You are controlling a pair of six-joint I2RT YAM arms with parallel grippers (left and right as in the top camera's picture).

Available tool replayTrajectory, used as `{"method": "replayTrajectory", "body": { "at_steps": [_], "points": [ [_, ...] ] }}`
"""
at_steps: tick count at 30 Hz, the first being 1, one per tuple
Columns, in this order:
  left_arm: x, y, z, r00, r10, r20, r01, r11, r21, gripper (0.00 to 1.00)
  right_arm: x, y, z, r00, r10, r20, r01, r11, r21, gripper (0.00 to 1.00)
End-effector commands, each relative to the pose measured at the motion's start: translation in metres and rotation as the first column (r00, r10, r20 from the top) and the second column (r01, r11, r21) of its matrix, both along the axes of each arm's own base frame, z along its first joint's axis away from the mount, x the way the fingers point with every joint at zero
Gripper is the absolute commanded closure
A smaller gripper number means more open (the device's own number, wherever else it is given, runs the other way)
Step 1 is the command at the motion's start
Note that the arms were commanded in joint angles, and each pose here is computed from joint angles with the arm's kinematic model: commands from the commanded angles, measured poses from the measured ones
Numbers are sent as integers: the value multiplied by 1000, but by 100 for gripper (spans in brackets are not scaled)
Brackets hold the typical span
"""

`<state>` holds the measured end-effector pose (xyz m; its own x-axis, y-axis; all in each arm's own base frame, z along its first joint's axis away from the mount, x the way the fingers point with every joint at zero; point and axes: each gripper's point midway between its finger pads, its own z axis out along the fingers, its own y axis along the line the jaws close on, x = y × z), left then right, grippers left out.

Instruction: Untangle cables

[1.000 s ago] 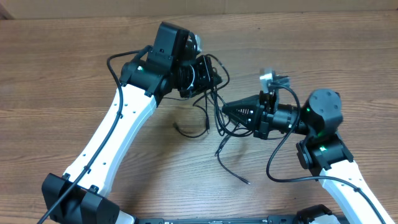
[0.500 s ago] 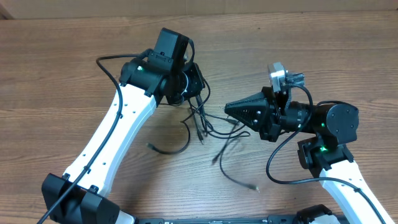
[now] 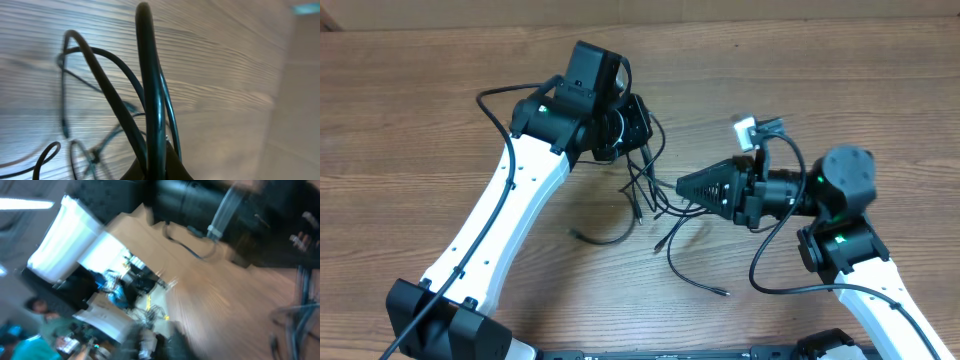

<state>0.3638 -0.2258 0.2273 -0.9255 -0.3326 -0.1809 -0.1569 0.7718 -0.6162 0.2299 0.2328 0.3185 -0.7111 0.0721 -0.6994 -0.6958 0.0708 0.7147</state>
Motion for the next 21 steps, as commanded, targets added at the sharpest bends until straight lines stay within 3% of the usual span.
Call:
{"method": "replayTrajectory", "body": {
  "at_steps": [1, 4, 7, 17, 21],
  "points": [
    [-8, -15, 22, 995, -92, 33, 95, 990, -105, 96, 19, -5, -19, 983, -109, 148, 122, 989, -84, 55],
    [-8, -14, 22, 994, -101, 39, 105, 990, -99, 96, 38, -16, -52, 962, -216, 165, 248, 947, -204, 48],
    [-9, -14, 21, 995, -99, 30, 101, 990, -98, 96, 39, -16, -61, 960, -205, 190, 247, 941, -234, 40],
    [-15, -22, 25, 996, -90, -20, 85, 983, -164, 96, 48, -13, -86, 959, -156, 235, 222, 932, -286, 40],
    [-13, -23, 26, 997, -71, -30, 64, 983, -174, 96, 43, -7, -94, 971, -97, 217, 158, 946, -284, 47]
  ]
}}
